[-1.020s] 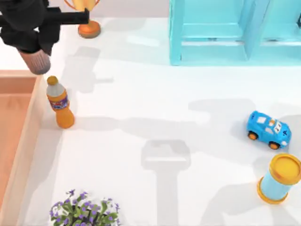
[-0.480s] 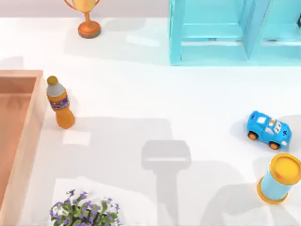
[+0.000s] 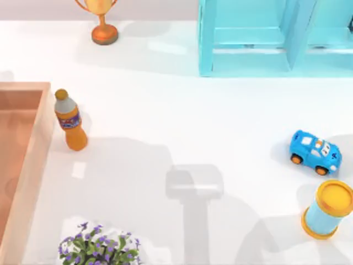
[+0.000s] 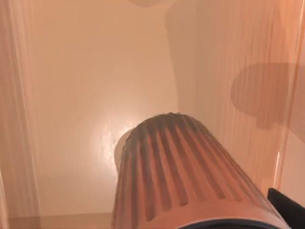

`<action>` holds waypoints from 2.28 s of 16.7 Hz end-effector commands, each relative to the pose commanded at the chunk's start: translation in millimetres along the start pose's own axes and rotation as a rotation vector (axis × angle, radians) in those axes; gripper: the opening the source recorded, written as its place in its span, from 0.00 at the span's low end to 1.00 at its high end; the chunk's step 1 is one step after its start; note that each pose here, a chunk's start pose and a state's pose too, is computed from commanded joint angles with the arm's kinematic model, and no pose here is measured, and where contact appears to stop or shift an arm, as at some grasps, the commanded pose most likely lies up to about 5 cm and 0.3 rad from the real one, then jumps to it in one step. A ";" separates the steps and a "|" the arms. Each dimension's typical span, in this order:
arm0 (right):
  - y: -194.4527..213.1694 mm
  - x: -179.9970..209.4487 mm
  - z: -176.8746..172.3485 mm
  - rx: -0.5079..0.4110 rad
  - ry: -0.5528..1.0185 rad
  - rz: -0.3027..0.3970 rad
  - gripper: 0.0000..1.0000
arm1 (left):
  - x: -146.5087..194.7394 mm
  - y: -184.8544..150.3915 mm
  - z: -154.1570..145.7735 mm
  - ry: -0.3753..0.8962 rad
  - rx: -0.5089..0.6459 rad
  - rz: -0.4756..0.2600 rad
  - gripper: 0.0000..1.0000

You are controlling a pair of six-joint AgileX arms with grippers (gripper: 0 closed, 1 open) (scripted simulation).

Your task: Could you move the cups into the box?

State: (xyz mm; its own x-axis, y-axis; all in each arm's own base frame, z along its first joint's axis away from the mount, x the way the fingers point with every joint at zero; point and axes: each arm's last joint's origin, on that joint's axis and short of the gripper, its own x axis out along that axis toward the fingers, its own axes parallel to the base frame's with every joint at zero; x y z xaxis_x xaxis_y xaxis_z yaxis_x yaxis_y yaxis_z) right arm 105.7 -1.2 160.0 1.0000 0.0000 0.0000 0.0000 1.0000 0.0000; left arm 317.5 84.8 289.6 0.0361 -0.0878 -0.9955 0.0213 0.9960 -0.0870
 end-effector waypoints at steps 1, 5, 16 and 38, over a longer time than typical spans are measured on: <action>0.0 0.0 0.0 0.000 0.000 0.000 1.00 | 0.8 0.1 0.0 0.000 0.000 0.000 0.00; 0.0 0.0 0.0 0.000 0.000 0.000 1.00 | 29.0 4.4 0.2 -0.003 -0.002 -0.001 0.00; 0.0 0.0 0.0 0.000 0.000 0.000 1.00 | 63.5 9.0 -2.8 -0.002 -0.004 -0.003 0.23; 0.0 0.0 0.0 0.000 0.000 0.000 1.00 | 56.3 9.1 -0.1 0.007 -0.005 -0.008 1.00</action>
State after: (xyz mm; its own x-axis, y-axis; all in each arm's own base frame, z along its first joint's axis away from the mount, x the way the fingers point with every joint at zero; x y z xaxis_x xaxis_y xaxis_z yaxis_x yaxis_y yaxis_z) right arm 105.7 -1.2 160.0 1.0000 0.0000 0.0000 0.0000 1.0000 0.0000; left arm 319.7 88.9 232.8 0.0294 -0.0955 -0.9950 0.0170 0.9953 -0.0951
